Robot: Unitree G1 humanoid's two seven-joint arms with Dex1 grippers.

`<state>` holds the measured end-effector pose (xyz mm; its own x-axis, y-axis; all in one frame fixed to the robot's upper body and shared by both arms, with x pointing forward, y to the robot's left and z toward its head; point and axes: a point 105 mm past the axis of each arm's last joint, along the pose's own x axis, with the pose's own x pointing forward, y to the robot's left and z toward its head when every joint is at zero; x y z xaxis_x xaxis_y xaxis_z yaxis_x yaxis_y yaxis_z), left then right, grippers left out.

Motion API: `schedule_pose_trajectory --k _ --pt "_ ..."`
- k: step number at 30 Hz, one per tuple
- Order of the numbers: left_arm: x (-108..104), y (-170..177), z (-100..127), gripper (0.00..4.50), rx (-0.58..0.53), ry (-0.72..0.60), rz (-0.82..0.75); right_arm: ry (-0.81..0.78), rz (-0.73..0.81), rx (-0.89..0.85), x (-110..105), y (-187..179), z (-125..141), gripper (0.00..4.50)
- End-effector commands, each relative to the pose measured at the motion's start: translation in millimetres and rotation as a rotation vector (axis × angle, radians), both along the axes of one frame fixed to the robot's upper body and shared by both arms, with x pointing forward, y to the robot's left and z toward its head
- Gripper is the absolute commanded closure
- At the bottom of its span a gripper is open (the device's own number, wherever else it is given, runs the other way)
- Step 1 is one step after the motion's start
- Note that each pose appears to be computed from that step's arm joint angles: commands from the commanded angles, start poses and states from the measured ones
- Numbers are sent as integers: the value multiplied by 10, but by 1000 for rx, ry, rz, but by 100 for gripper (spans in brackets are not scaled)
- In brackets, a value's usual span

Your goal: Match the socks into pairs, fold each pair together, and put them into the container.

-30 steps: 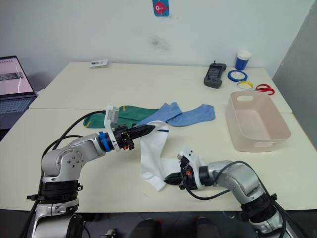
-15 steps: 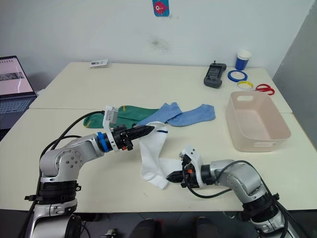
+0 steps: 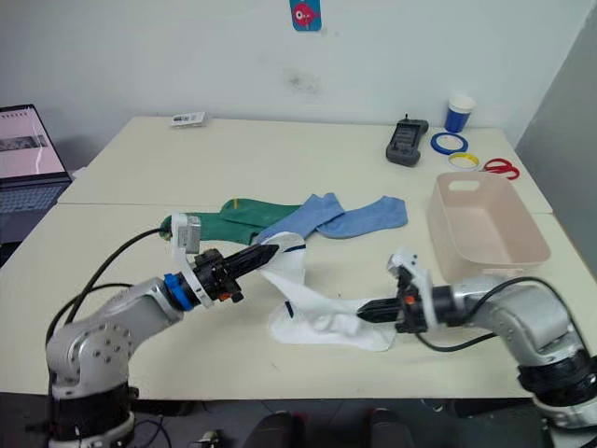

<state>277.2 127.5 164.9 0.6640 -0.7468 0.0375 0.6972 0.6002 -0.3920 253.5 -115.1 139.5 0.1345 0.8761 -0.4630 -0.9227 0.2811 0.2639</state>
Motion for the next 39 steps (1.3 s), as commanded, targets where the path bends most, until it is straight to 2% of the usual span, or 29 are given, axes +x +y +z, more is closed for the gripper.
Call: schedule_pose_trajectory --k 1,8,9,11,18,19,22,25,31,34,39 --pt "-152 -33 -67 450 25 -3 27 6 106 10 -128 30 54 447" --pt "-405 -3 -469 450 61 151 43 32 161 -78 -291 81 -331 447" --pt "-426 9 -500 430 63 167 42 23 166 -89 -303 85 -372 429" --pt "-462 32 -527 393 53 195 36 20 174 -100 -337 80 -415 390" --pt "-613 190 -561 177 93 250 -33 9 173 -87 -374 8 -311 150" --pt "-642 247 -553 173 106 259 -52 9 165 -74 -375 3 -272 116" --pt "-669 468 -503 173 166 274 -98 -2 111 -23 -311 -7 -154 116" --pt "-543 613 -387 173 200 243 -106 -36 50 -13 -204 -21 -129 116" --pt "-260 475 -225 173 208 177 -183 -87 63 -54 -142 41 -206 116" --pt "-240 371 -258 173 247 179 -239 -97 96 -77 -190 55 -242 116" --pt "-361 418 -407 173 329 236 -287 -75 122 -73 -311 -6 -178 116"
